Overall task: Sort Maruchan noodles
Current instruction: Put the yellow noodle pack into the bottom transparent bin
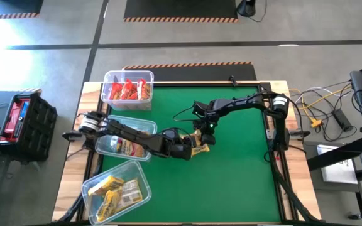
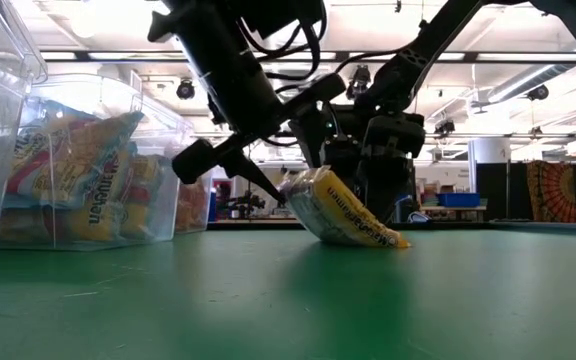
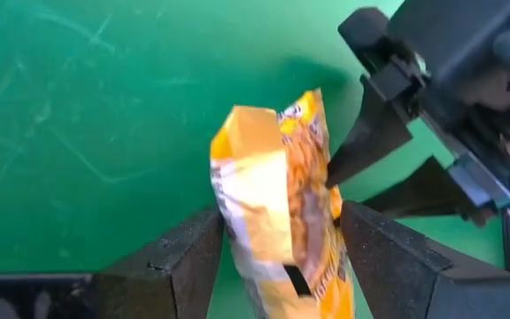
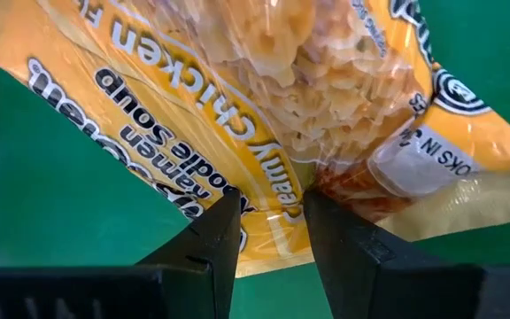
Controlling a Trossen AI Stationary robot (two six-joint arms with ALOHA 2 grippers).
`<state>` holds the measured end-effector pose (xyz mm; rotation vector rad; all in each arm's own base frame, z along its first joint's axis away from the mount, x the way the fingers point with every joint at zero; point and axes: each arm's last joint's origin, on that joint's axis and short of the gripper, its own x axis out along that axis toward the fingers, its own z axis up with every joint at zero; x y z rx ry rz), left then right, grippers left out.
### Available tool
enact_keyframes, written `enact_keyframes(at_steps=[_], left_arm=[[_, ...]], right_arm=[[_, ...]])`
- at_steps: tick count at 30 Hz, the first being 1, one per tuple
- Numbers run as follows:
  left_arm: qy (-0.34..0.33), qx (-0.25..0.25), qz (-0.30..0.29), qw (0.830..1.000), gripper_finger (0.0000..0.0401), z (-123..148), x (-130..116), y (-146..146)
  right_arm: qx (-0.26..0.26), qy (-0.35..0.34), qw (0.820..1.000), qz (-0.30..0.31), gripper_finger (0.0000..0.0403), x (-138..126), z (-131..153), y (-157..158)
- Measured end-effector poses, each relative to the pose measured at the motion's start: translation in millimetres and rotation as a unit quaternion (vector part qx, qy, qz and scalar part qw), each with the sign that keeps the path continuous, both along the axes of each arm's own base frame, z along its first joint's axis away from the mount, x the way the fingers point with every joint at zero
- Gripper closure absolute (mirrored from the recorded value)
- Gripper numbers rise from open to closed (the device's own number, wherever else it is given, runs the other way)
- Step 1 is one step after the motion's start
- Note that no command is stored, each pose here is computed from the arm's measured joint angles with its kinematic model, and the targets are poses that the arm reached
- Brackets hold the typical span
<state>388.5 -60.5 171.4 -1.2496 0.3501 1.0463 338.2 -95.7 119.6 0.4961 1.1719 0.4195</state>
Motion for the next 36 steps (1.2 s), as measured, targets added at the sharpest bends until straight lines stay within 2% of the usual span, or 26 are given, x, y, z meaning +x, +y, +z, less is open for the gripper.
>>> enact_keyframes(at_steps=[20, 24, 32, 36], left_arm=[[-0.009, 0.007, -0.011, 1.000, 0.0192, 2.2, 5.4, 10.1], [-0.006, 0.011, -0.014, 1.000, 0.0213, 2.2, 5.4, 10.5], [0.002, 0.010, -0.021, 1.000, 0.0288, 1.6, 5.1, 12.1], [0.003, 0.010, -0.024, 1.000, 0.0291, 1.6, 5.1, 12.0]], right_arm=[[-0.023, -0.063, 0.998, 0.012, 0.0280, 9.5, 2.0, -2.9], [-0.028, -0.071, 0.997, 0.010, 0.0280, 11.3, 2.5, -3.6], [-0.025, -0.066, 0.997, 0.002, 0.0280, 11.5, 2.7, -3.7], [-0.025, -0.063, 0.998, -0.002, 0.0280, 10.3, 5.3, -4.6]])
